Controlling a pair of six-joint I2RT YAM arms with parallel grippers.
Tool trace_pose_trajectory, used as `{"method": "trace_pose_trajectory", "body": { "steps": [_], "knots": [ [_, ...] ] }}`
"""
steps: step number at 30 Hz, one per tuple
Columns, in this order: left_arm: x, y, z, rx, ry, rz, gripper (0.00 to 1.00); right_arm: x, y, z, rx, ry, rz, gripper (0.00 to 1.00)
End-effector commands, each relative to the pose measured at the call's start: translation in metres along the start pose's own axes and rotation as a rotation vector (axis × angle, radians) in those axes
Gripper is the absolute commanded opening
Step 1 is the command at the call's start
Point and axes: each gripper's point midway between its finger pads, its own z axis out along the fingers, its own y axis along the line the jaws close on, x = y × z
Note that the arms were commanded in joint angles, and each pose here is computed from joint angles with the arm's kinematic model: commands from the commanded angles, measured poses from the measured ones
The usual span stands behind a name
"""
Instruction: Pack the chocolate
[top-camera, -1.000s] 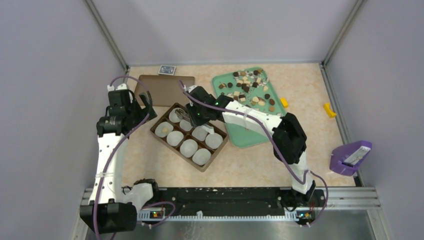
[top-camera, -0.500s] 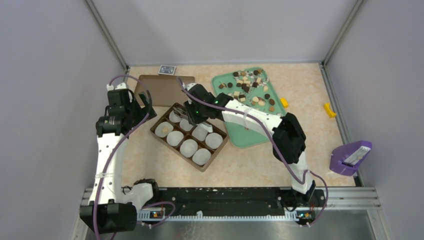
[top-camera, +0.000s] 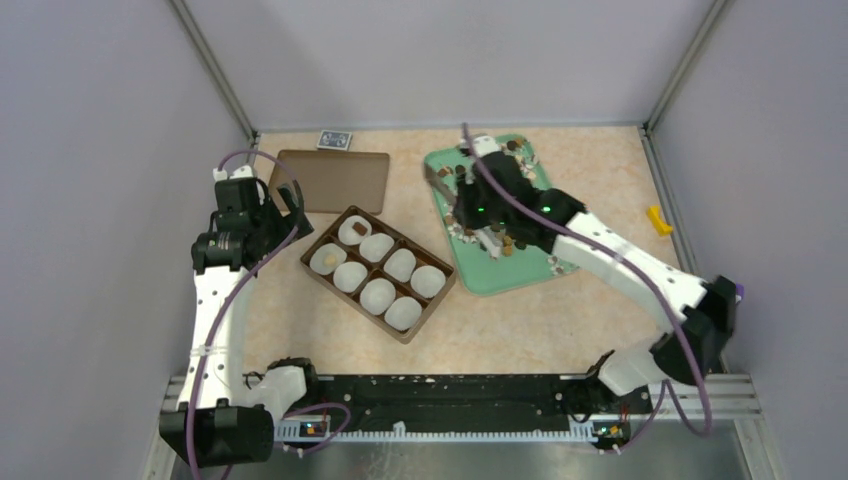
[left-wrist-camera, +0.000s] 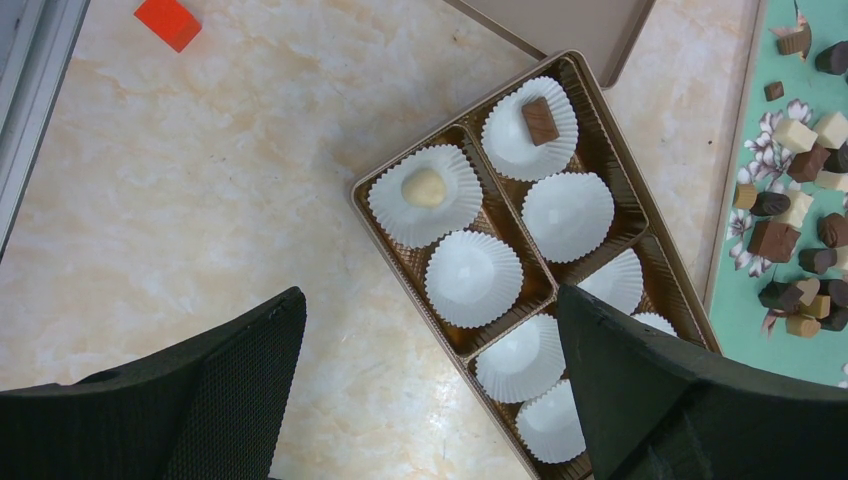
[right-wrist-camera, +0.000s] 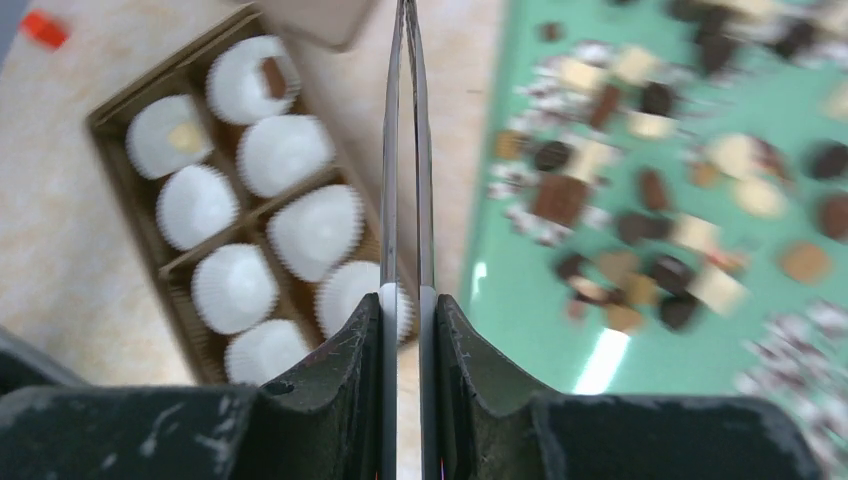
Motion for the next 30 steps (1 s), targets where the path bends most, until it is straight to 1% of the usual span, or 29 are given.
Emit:
{"method": "trace_pose_trajectory", "body": {
  "steps": [1,4,8,9,11,12,24,30],
  "knots": [
    [-0.012,-0.005,-0.004,0.024,-0.043,0.009,0.99,0.024,-0.082,-0.044,0.228,-0.01,0.06,0.16],
    [-0.012,-0.006,0.001,0.026,-0.04,-0.001,0.99,0.067,-0.108,-0.06,0.307,0.076,0.064,0.2],
    [-0.011,-0.014,0.004,0.068,-0.025,-0.01,0.99,0.104,-0.119,-0.07,0.345,0.158,0.095,0.25],
    [-0.01,-0.015,0.005,0.072,-0.021,-0.011,0.99,0.108,-0.118,-0.07,0.339,0.163,0.108,0.27],
    [-0.01,-0.015,0.007,0.071,-0.018,-0.012,0.99,0.11,-0.112,-0.069,0.305,0.154,0.137,0.38],
    [-0.01,-0.015,0.007,0.071,-0.016,-0.012,0.99,0.111,-0.109,-0.067,0.293,0.151,0.147,0.4],
    [-0.008,-0.015,0.008,0.072,-0.015,-0.017,0.99,0.12,-0.097,-0.038,0.235,0.183,0.157,0.41],
    [-0.008,-0.014,0.007,0.067,-0.019,-0.017,0.99,0.127,-0.099,-0.029,0.249,0.221,0.149,0.42]
  ]
}}
